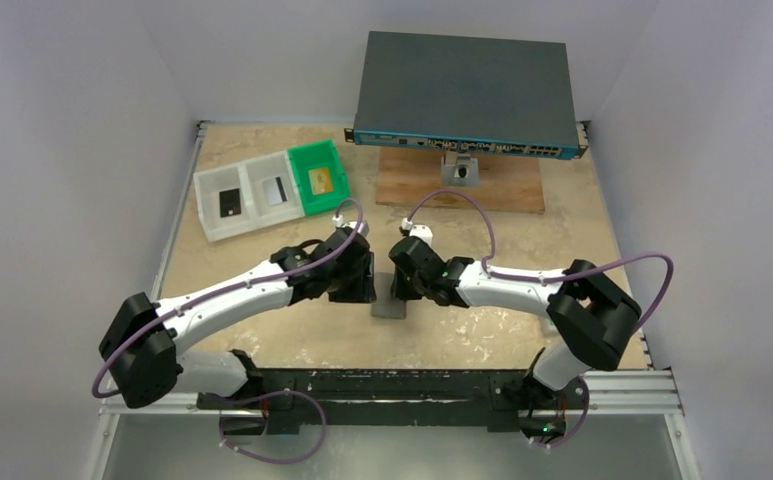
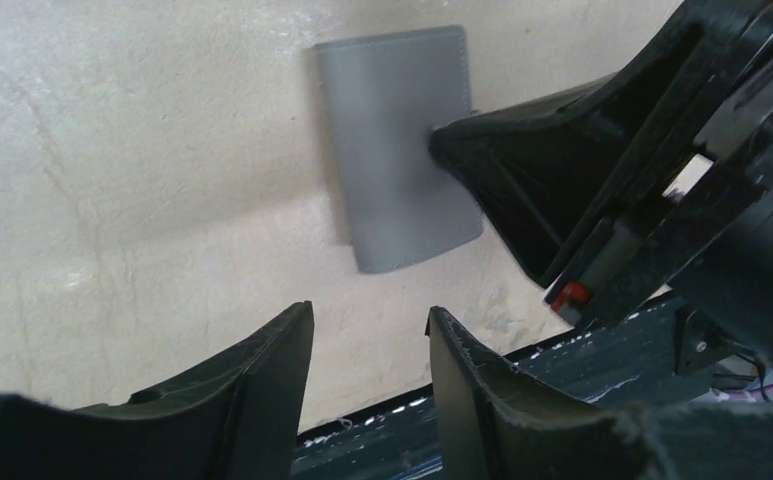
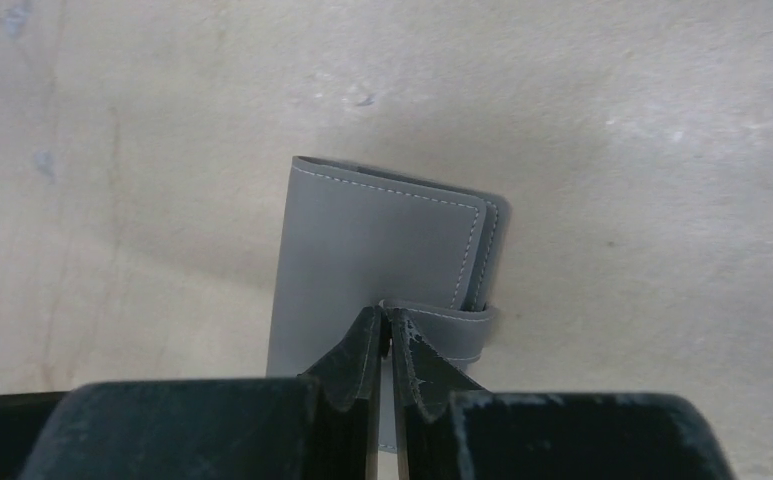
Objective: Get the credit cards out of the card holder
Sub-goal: Open the card holder at the center of the board.
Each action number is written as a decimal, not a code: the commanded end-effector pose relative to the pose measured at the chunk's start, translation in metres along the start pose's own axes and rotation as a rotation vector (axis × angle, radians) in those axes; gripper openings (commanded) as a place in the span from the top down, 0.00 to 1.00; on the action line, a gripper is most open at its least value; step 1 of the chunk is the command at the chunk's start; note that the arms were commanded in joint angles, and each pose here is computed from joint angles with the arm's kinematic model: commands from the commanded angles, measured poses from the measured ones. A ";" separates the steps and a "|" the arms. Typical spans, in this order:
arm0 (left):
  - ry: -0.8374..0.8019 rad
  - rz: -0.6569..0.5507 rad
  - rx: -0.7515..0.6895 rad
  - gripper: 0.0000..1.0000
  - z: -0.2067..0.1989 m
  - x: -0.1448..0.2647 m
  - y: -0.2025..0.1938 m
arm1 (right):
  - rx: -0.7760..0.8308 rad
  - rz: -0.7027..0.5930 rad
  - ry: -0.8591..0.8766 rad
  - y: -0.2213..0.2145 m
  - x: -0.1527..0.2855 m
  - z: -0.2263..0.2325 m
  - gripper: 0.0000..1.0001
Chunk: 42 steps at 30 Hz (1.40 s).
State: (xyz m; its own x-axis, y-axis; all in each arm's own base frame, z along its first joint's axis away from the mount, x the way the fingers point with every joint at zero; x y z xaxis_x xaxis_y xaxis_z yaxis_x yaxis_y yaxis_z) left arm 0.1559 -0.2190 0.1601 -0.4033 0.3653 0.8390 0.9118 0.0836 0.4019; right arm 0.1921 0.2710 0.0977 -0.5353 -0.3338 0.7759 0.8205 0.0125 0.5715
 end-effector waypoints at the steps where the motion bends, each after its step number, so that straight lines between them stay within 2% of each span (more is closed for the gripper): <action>1: -0.089 -0.022 0.022 0.58 -0.023 -0.004 0.012 | -0.066 0.003 0.178 0.004 0.004 0.026 1.00; 11: -0.112 0.026 0.076 0.91 -0.025 -0.042 0.001 | -0.109 0.030 0.162 -0.008 -0.002 0.020 1.00; 18: -0.070 0.041 0.116 1.00 -0.014 -0.059 -0.007 | -0.083 0.024 0.092 -0.007 -0.002 0.013 1.00; 25: 0.028 0.061 0.173 1.00 0.003 -0.078 -0.018 | -0.035 0.015 0.025 -0.007 -0.001 0.014 1.00; 33: 0.250 0.084 0.229 1.00 0.027 -0.081 -0.024 | -0.025 0.019 0.011 -0.007 0.008 0.012 1.00; 42: 0.322 0.087 0.283 1.00 0.037 -0.082 -0.029 | -0.028 -0.011 0.046 -0.003 0.024 0.005 1.00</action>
State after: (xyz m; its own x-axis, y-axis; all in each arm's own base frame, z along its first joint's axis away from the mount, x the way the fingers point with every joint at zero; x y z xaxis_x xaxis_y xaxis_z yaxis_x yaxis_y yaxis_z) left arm 0.1720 -0.2476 0.0906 -0.3190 0.2870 0.9032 0.9220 0.3146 0.2257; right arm 0.1773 0.2796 0.1034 -0.5083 -0.3812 0.7722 0.8379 -0.0122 0.5456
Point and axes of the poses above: each gripper's point midway between its finger pads, its own x axis back along the fingers, its own z axis along the line the jaws close on, y = z × x, the point moved 7 cm from there along x, back along the fingers, and after that the axes turned 4 degrees about x, right-handed, at the moved point
